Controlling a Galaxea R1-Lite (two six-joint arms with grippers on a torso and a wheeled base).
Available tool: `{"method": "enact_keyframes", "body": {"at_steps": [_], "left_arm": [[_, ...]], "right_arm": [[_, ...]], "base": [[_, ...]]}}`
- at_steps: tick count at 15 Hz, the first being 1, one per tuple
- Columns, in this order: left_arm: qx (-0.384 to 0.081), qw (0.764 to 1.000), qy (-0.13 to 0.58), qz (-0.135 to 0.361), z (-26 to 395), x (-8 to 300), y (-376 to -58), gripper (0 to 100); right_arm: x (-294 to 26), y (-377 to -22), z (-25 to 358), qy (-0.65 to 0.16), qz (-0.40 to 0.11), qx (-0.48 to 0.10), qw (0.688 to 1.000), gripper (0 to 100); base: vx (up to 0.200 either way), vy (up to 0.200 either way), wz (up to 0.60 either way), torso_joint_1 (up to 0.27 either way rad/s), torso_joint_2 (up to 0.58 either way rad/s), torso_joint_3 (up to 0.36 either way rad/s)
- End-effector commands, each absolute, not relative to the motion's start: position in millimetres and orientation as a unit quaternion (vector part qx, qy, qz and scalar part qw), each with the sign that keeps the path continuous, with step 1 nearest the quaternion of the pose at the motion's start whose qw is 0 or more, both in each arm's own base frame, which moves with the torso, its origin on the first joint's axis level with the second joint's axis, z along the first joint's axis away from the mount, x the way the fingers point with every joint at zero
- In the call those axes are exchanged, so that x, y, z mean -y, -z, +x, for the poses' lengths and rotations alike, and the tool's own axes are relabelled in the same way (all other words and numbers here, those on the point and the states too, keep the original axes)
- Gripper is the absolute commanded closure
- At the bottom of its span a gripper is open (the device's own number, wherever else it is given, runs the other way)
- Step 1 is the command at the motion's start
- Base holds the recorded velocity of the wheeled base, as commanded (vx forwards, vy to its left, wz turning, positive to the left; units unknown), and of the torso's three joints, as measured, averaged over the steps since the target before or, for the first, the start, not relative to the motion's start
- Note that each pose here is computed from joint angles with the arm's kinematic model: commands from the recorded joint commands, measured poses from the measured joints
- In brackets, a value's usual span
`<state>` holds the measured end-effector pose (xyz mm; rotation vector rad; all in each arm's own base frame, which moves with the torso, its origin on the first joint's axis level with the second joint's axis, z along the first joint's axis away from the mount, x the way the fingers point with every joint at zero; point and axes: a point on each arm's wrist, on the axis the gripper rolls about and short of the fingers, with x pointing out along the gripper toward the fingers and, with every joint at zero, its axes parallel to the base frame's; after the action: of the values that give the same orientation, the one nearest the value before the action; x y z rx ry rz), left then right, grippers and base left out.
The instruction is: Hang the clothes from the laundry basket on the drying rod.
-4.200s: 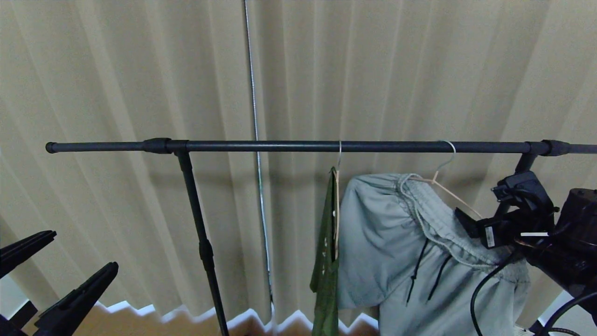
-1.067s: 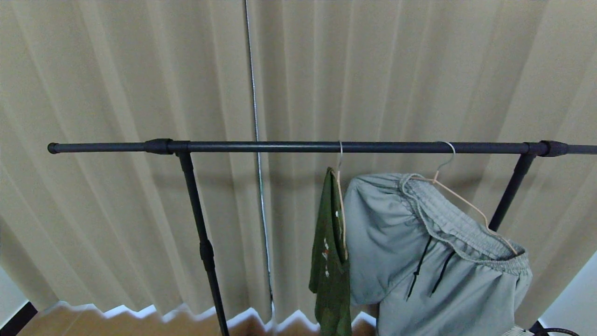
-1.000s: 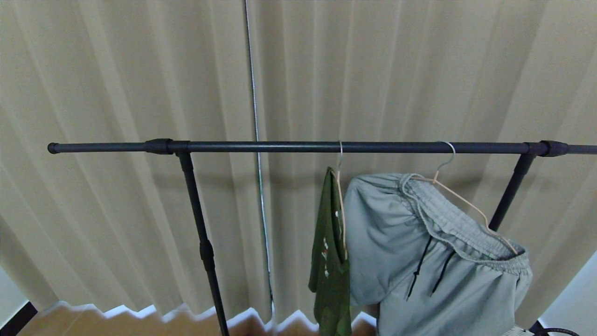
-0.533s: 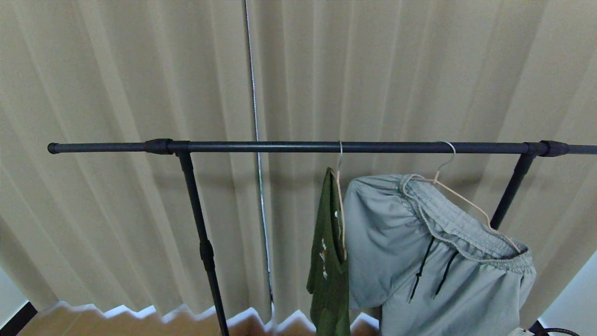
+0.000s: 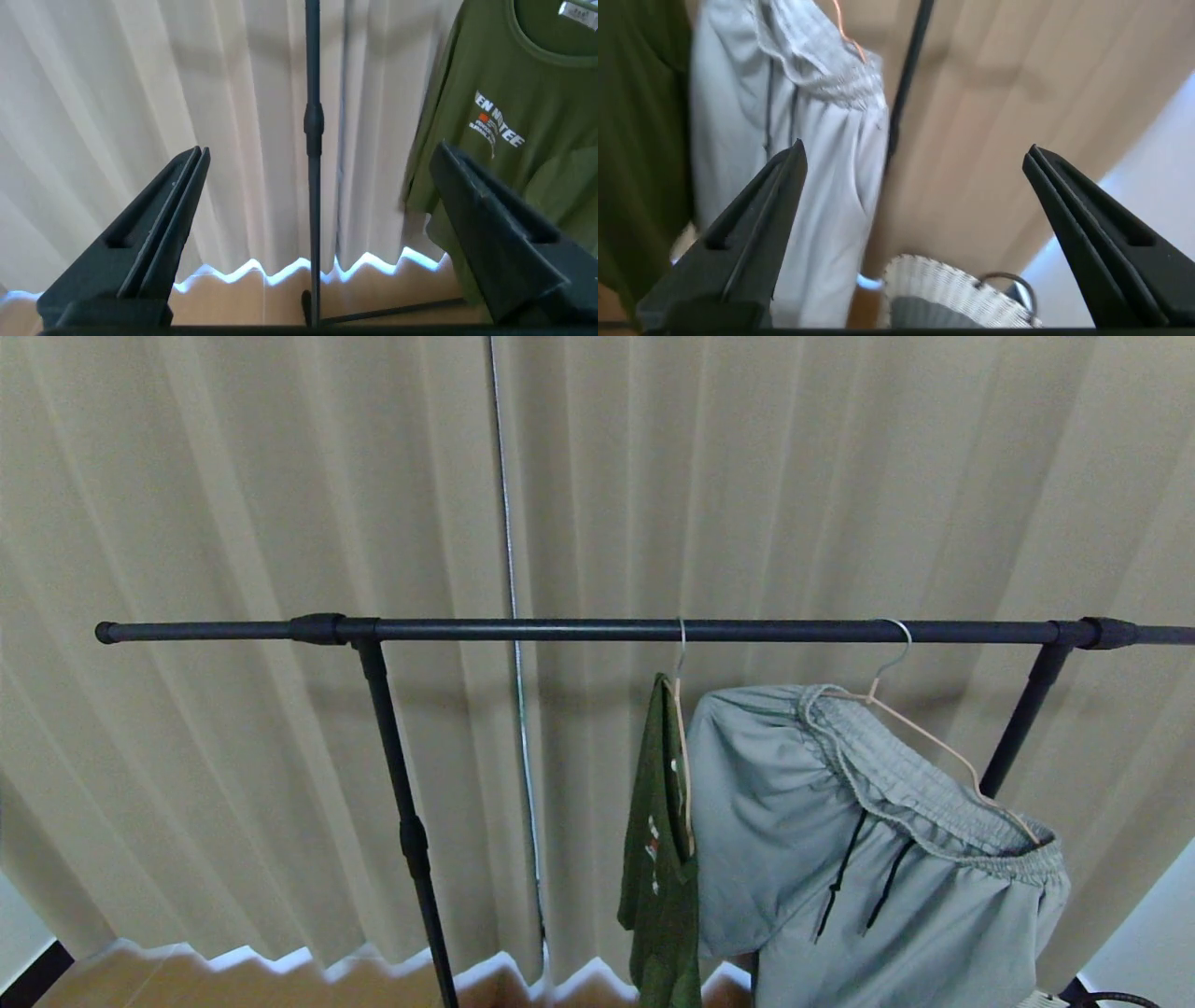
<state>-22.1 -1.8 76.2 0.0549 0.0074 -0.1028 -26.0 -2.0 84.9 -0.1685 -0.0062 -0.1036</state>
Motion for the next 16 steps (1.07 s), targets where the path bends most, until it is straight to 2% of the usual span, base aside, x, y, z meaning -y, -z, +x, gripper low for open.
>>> {"method": "enact_keyframes", "body": {"at_steps": [1, 6, 10, 16], "left_arm": [[-0.004, 0.998, 0.051, 0.023, -22.1, 1.8, -76.2, 0], [-0.004, 0.998, 0.051, 0.023, -22.1, 1.8, -76.2, 0], [-0.004, 0.998, 0.051, 0.023, -22.1, 1.8, -76.2, 0], [-0.004, 0.998, 0.051, 0.023, -22.1, 1.8, -76.2, 0]], "right_arm": [[0.8, -79.9, -22.8, 0.024, -0.068, 0.019, 0.997, 0], [-0.8, -77.6, -22.7, -0.011, 0.008, 0.009, 1.0, 0], [-3.7, -77.4, -23.0, -0.079, -0.013, 0.009, 0.997, 0], [-3.6, -76.9, -23.0, -0.076, -0.015, 0.007, 0.997, 0]], "base": [[0.0, 0.0, 0.0, 0.0, 0.0, 0.0], [0.0, 0.0, 0.0, 0.0, 0.0, 0.0], [0.0, 0.0, 0.0, 0.0, 0.0, 0.0], [0.0, 0.0, 0.0, 0.0, 0.0, 0.0]]}}
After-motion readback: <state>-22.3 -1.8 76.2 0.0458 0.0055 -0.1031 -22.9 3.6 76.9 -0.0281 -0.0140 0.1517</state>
